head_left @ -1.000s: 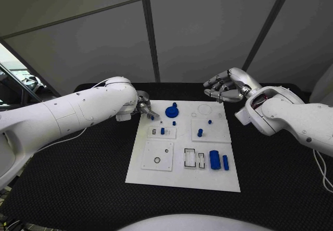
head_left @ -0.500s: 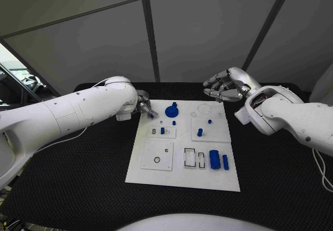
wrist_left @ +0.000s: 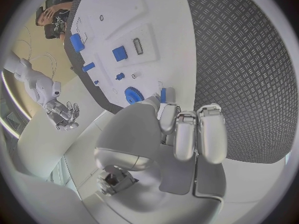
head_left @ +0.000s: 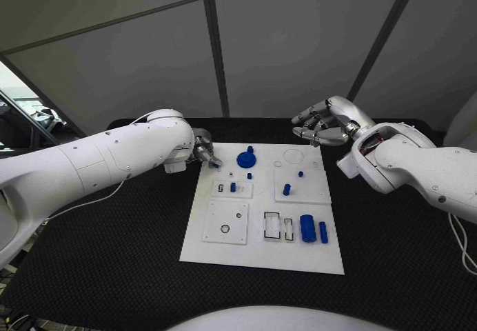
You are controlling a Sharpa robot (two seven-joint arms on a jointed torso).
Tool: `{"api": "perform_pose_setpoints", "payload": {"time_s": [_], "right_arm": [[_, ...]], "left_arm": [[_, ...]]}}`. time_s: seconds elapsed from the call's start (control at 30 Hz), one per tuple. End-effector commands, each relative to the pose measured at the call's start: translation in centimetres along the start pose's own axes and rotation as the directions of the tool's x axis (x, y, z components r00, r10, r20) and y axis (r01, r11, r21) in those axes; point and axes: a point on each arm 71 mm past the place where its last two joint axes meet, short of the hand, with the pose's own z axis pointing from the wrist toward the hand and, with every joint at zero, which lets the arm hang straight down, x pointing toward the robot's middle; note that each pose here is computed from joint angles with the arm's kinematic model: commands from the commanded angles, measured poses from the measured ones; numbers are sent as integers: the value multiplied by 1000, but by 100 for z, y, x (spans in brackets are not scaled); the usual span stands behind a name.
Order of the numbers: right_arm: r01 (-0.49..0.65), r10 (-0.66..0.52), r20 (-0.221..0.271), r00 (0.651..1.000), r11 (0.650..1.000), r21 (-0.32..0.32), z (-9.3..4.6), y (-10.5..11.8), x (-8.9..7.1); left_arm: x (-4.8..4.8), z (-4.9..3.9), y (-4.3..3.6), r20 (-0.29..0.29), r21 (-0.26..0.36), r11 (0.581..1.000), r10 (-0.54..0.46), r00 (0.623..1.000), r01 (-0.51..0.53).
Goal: Assemble the parts on the task board
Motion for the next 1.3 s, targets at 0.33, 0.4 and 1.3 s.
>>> {"api": "perform_pose_setpoints", "payload": {"time_s": [0.33, 0.4, 1.3], "right_arm": [[-1, 1, -9, 1000, 1000, -3, 9, 4, -3], [0, 0, -9, 1000, 1000, -3, 9, 1, -4], [1, -1, -17, 1000, 1000, 4, 25, -18, 3]], "left_arm": [[6, -117, 27, 31, 71, 992, -106, 994, 104], [18, -153, 35, 32, 82, 989, -123, 992, 120], [459, -477, 131, 55, 112, 990, -95, 994, 88]]}}
